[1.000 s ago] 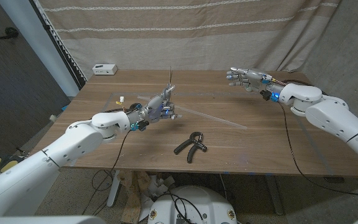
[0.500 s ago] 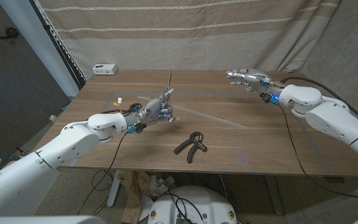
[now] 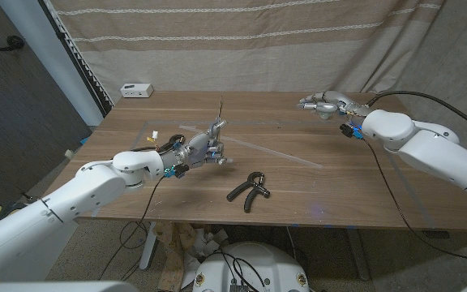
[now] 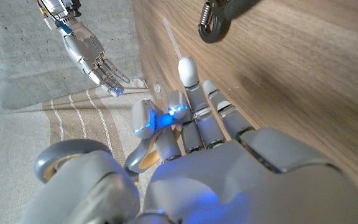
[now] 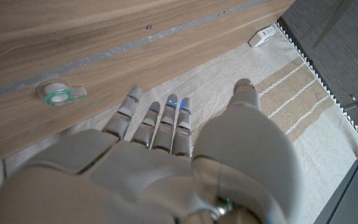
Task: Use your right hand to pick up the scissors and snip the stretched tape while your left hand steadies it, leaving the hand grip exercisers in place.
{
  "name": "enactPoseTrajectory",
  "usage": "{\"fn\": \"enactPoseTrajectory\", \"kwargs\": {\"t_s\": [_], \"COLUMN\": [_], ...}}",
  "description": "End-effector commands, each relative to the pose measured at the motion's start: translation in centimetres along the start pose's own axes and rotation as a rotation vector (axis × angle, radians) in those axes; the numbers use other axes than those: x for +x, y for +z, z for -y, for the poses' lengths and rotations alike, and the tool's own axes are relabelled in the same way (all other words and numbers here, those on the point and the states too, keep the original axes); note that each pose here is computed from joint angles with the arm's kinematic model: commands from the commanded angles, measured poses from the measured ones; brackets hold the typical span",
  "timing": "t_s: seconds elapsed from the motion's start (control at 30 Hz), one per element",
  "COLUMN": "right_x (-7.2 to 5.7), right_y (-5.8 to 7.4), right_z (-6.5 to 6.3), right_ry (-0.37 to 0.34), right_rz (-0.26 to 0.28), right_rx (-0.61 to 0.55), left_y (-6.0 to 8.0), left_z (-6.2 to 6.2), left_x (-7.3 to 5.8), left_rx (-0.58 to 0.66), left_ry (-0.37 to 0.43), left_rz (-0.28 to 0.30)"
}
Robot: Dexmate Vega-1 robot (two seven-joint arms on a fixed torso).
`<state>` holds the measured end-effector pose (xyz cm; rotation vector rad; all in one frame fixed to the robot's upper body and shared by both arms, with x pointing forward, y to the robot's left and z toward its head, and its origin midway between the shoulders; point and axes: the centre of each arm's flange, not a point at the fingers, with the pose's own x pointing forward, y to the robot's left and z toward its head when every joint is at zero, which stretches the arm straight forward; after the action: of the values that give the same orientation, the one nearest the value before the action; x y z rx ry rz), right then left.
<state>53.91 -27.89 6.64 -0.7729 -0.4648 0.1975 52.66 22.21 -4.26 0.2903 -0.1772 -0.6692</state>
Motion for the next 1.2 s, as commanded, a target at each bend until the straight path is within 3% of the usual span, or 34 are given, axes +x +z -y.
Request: {"fn": "enactPoseTrajectory", "kwargs": {"t_s": [0.03, 0.33, 0.5, 0.73, 1.2], "right_x": [-0.2, 0.5, 0.7, 0.8, 0.0], "right_y": [0.1, -1.0, -1.5, -2.1, -3.0], "right_z": [-0.8, -1.8, -2.4, -2.9, -3.1], "right_ry": [-0.017, 0.045, 0.015, 0.039, 0.076], "right_rz": [-0.001, 0.042, 0.045, 0.061, 0.033], "right_rx": [-0.119, -0.186, -0.303, -0.335, -0.417], "left_y": [-0.5, -1.2, -1.7, -1.9, -2.0], "left_z": [-0.3, -0.5, -0.6, -0.6, -0.8], "left_x": [-0.5, -0.6, -0.5, -0.5, -0.4], "left_rx": [0.035, 0.071, 0.073, 0.080, 0.061], "left_ry": [0.035, 0.081, 0.080, 0.076, 0.069], "left_rz": [-0.027, -0.071, -0.089, -0.098, -0.086]}}
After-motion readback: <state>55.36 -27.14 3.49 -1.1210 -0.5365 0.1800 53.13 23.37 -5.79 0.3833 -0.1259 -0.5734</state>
